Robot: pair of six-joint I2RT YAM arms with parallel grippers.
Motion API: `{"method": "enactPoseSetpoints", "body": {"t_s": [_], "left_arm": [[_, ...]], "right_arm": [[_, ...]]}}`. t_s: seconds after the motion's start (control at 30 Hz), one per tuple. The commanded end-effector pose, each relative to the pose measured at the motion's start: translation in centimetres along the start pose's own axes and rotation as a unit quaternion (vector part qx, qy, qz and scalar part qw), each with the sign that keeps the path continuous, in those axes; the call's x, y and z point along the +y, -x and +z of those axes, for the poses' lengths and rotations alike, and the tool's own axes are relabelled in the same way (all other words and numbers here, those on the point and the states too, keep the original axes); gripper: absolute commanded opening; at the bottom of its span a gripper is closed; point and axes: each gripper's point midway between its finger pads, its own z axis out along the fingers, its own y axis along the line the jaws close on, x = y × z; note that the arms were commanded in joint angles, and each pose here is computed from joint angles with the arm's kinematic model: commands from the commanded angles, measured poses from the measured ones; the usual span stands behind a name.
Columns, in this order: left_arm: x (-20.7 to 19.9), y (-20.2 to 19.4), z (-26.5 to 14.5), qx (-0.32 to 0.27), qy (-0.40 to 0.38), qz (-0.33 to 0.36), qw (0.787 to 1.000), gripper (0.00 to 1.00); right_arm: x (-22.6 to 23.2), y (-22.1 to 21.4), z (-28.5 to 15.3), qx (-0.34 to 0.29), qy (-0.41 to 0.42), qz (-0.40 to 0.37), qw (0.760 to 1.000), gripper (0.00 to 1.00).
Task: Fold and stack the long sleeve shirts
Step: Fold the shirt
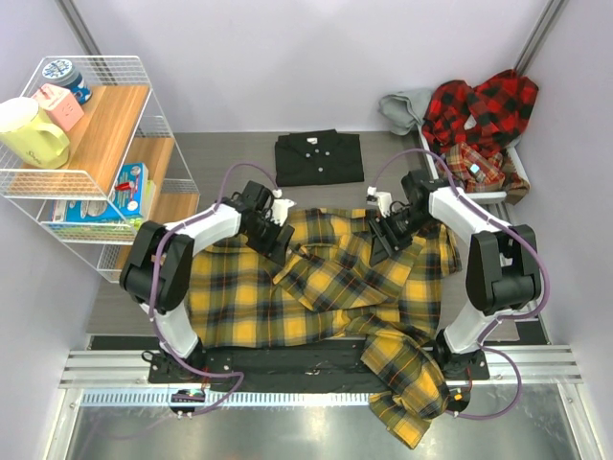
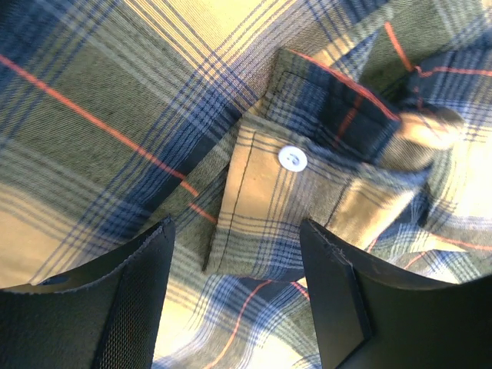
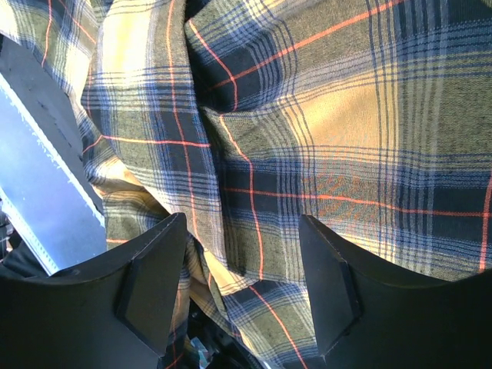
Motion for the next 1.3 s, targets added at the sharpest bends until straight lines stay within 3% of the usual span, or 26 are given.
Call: {"method": "enactPoseSetpoints", "body": {"t_s": [0.0, 0.23, 0.43, 0.83, 1.03, 1.07, 1.17, 1.27], "left_arm": [[-0.3, 0.6, 0.7, -0.006, -0.016, -0.018, 1.0, 0.66], [-0.9, 1.4, 0.0, -0.029, 0.005, 0.002, 1.0, 0.53], [-1.8, 2.5, -1.4, -0.055, 0.021, 0.037, 0.998, 0.52], [-0.6, 0.6, 2.2, -0.001, 0.029, 0.028, 0.999, 0.57], [-1.5, 0.6, 0.1, -0.02, 0.04, 0.046, 0.998, 0.31], [-1.4, 0.9, -0.5, -0.027, 0.048, 0.05, 0.997, 0.21], [-2.0, 1.6, -2.6, -0.052, 0.051, 0.061, 0.995, 0.08], [-2.6, 2.2, -4.4, -0.068, 0.051, 0.07, 0.994, 0.0]], "right_arm": [[0.3, 0.4, -0.3, -0.018, -0.005, -0.007, 1.0, 0.66], [0.0, -0.1, 0.0, -0.011, -0.008, -0.004, 1.0, 0.65], [-0.1, -0.2, 0.2, -0.009, -0.006, -0.001, 1.0, 0.65], [-0.4, -0.3, 0.3, -0.006, -0.011, -0.001, 1.0, 0.65], [-0.5, -0.3, 0.3, -0.004, -0.013, -0.003, 1.0, 0.65], [-0.5, -0.3, 0.3, -0.004, -0.014, -0.002, 1.0, 0.65], [-0.6, -0.3, 0.4, -0.003, -0.013, -0.003, 1.0, 0.65], [-0.6, -0.2, 0.4, -0.002, -0.014, -0.005, 1.0, 0.65]]}}
